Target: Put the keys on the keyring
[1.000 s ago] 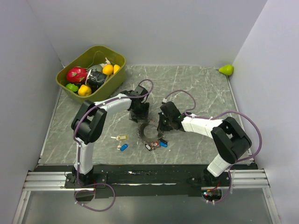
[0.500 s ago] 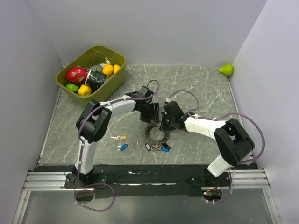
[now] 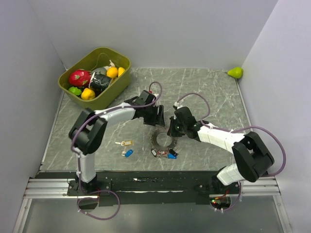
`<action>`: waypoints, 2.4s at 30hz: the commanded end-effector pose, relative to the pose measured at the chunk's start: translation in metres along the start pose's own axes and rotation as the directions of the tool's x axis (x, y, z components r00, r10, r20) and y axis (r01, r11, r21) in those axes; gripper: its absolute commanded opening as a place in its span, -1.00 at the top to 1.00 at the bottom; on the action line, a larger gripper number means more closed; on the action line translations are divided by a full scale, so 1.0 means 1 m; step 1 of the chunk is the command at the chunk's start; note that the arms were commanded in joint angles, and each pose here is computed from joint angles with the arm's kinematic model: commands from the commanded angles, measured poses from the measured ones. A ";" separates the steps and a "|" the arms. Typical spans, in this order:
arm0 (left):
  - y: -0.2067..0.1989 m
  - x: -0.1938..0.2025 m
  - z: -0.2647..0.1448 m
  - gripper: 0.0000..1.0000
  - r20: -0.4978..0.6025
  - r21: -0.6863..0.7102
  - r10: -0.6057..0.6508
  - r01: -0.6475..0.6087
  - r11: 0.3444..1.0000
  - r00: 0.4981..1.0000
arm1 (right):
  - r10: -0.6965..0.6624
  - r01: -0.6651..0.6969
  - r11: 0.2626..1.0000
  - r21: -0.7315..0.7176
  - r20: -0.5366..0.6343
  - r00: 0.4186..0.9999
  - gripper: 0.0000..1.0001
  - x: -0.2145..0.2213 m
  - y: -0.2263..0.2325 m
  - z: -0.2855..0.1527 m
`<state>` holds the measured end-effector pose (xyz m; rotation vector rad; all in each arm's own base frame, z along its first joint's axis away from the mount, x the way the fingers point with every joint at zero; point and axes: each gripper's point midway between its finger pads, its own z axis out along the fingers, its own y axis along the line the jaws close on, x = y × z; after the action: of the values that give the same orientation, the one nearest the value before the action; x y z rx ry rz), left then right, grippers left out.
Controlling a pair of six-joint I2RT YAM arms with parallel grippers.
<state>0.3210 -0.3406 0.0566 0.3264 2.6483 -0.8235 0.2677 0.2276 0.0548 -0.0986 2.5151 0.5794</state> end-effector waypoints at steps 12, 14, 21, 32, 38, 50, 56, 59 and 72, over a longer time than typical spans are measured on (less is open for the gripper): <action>-0.023 -0.072 -0.142 -0.39 0.574 0.145 0.013 -0.117 0.983 0.819 | -0.146 0.187 0.960 -0.209 0.195 0.970 -0.17 -0.018 0.044 -0.033; -0.013 -0.071 -0.160 -0.40 0.614 0.189 -0.028 -0.112 0.976 0.789 | -0.147 0.204 0.949 -0.239 0.237 0.960 -0.42 -0.020 0.048 -0.039; 0.034 -0.043 -0.181 -0.42 0.642 0.115 -0.059 -0.021 0.993 0.764 | -0.164 0.253 0.930 -0.266 0.315 0.935 -0.81 -0.021 0.050 -0.055; 0.070 -0.010 -0.224 -0.61 0.699 -0.068 -0.017 0.089 0.994 0.715 | -0.204 0.296 0.932 -0.208 0.374 0.905 -0.99 -0.026 0.040 -0.075; 0.046 -0.011 -0.233 -0.67 0.697 0.025 -0.045 0.038 0.999 0.715 | -0.200 0.294 0.934 -0.203 0.383 0.902 -0.99 -0.028 0.040 -0.076; 0.015 0.017 -0.183 -0.59 0.546 0.265 -0.068 -0.095 0.960 0.835 | -0.261 0.337 0.904 -0.263 0.285 0.922 -0.99 -0.018 0.061 -0.054; 0.013 0.035 -0.156 -0.48 0.484 0.282 -0.047 -0.105 0.954 0.874 | -0.263 0.332 0.887 -0.320 0.241 0.934 -0.95 -0.013 0.078 -0.042; 0.010 0.044 -0.140 -0.42 0.444 0.271 -0.028 -0.104 0.957 0.895 | -0.262 0.325 0.882 -0.341 0.218 0.940 -0.89 -0.010 0.083 -0.035; 0.004 0.079 -0.087 -0.02 0.316 0.291 0.041 -0.138 0.947 0.948 | -0.251 0.271 0.874 -0.404 0.102 0.963 -0.25 0.011 0.091 -0.006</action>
<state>0.2297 -0.2660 0.0920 0.2905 2.2511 -1.1132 0.2264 0.2866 0.0683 -0.5558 2.3153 0.9086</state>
